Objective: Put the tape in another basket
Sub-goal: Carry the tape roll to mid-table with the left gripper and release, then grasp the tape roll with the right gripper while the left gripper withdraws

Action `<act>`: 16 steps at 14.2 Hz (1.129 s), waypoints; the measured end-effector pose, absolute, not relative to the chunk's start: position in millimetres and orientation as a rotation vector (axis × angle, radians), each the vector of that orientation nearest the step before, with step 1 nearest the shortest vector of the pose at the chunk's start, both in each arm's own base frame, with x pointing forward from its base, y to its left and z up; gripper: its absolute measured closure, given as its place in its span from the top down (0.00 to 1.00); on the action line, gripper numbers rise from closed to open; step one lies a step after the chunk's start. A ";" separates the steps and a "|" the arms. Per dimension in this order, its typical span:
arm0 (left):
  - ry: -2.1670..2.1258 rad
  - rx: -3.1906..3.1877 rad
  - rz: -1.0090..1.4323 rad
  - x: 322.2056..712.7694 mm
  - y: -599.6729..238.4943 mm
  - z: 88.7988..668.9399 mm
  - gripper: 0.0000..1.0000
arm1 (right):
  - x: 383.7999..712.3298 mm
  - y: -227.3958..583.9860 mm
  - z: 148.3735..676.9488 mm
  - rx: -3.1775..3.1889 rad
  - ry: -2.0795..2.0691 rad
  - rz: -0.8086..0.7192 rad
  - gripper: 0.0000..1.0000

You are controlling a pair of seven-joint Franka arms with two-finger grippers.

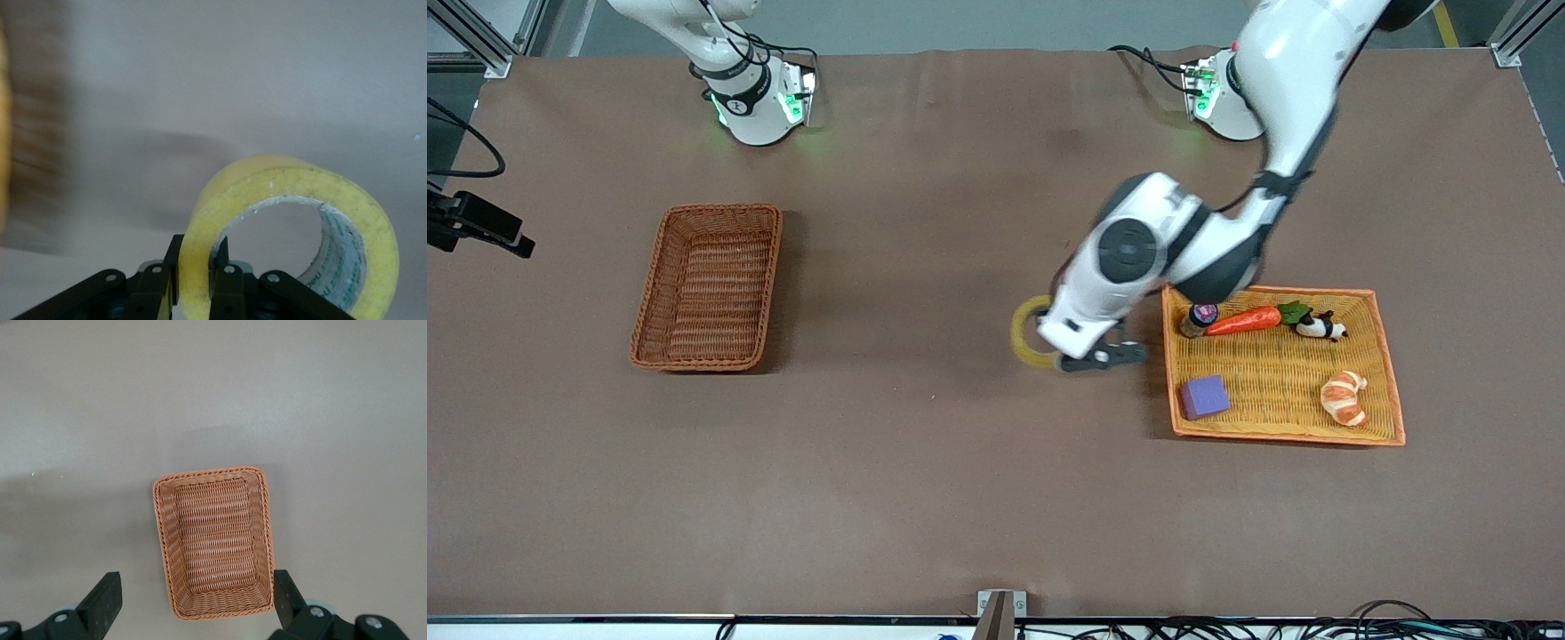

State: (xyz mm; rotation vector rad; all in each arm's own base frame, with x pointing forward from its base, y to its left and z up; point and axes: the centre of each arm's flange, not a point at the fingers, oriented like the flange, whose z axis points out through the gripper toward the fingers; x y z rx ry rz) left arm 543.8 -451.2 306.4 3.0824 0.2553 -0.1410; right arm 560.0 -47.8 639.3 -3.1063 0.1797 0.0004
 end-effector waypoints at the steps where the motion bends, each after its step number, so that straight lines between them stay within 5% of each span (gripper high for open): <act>1: 0.279 3.084 -0.126 532.6 -477.5 293.2 0.21 | 560.0 -47.9 639.3 -3.106 0.180 0.000 1.00; 6: 0.323 3.089 0.004 503.7 -534.1 217.7 0.21 | 560.0 -48.1 639.3 -3.106 0.181 0.001 1.00; 12: 0.317 3.062 0.132 524.8 -534.8 241.9 0.77 | 560.0 -47.6 639.3 -3.106 0.178 0.001 1.00; 14: 0.363 3.061 0.229 557.3 -507.0 293.3 0.96 | 560.6 -40.5 638.9 -3.081 0.154 0.001 1.00; 16: 0.484 3.072 0.289 595.0 -448.7 369.4 1.00 | 562.1 -13.1 637.2 -3.055 0.078 0.009 1.00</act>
